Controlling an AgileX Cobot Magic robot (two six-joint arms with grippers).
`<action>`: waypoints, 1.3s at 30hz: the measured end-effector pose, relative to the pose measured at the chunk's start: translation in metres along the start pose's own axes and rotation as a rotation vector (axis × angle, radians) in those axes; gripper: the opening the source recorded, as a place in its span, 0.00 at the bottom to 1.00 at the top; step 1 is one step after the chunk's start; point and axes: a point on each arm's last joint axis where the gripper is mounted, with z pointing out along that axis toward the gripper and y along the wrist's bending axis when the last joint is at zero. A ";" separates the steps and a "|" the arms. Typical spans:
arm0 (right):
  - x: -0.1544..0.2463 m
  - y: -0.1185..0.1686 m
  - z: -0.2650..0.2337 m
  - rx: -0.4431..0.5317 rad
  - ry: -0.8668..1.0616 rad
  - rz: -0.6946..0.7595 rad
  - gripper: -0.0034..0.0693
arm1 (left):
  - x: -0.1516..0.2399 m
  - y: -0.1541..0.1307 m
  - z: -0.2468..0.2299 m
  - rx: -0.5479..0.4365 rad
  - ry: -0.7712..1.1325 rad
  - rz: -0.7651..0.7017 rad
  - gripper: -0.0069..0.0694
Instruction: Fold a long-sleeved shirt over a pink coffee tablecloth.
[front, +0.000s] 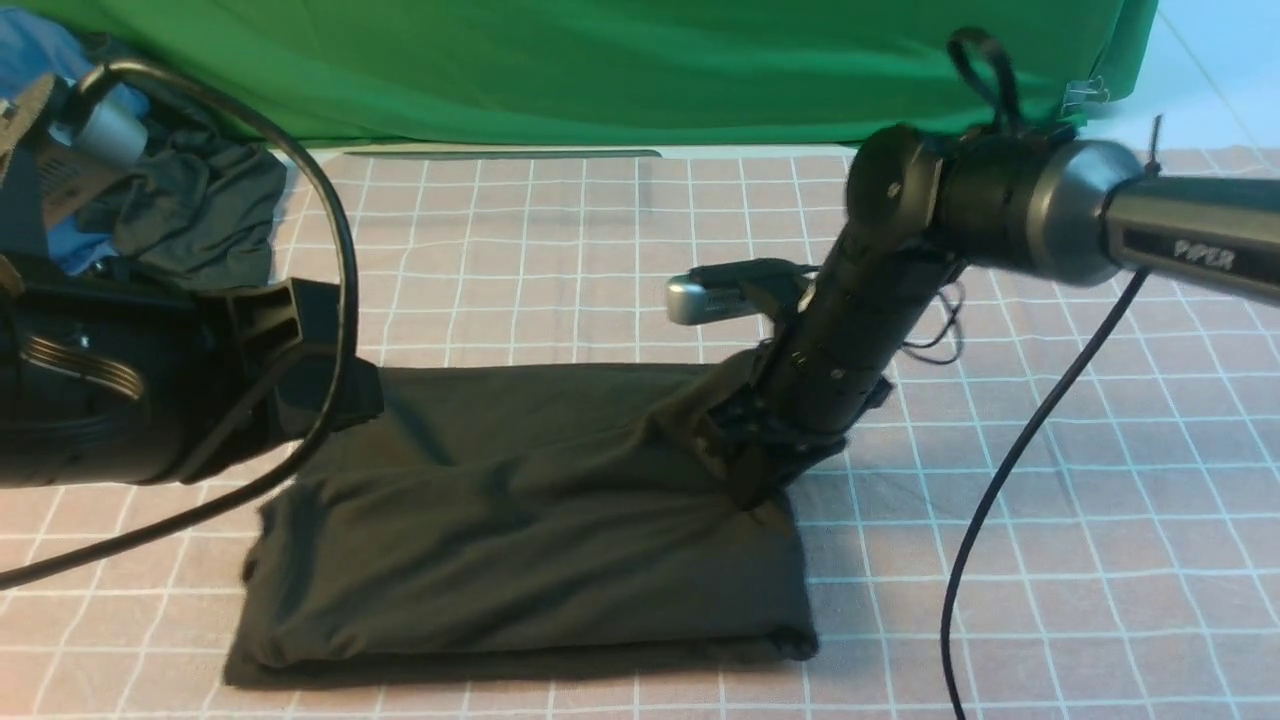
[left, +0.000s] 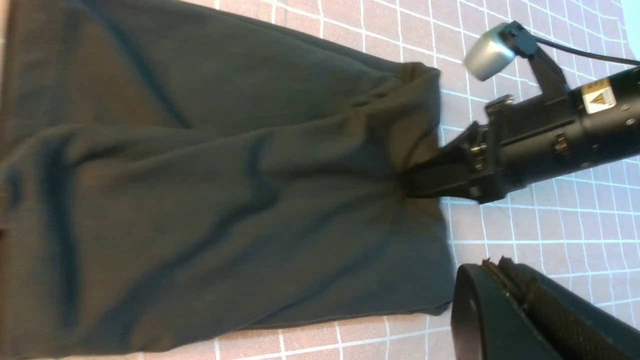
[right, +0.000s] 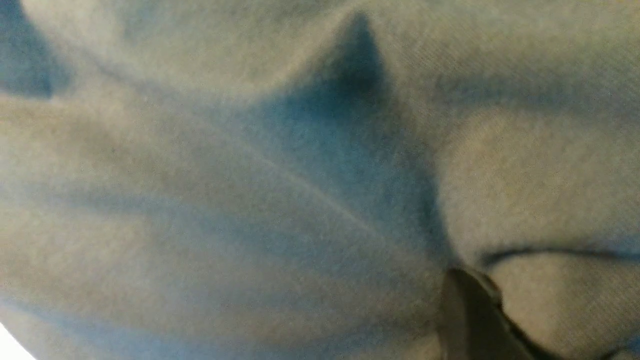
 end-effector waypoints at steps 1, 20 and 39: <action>0.001 -0.003 -0.002 0.007 0.006 0.003 0.24 | 0.000 0.000 0.000 0.000 0.000 0.001 0.11; 0.020 -0.051 -0.045 0.146 0.088 0.175 0.56 | 0.000 0.000 0.000 0.001 -0.003 0.007 0.11; 0.187 0.047 -0.279 0.327 -0.859 -0.039 0.10 | 0.038 0.011 -0.027 0.034 -0.055 0.053 0.11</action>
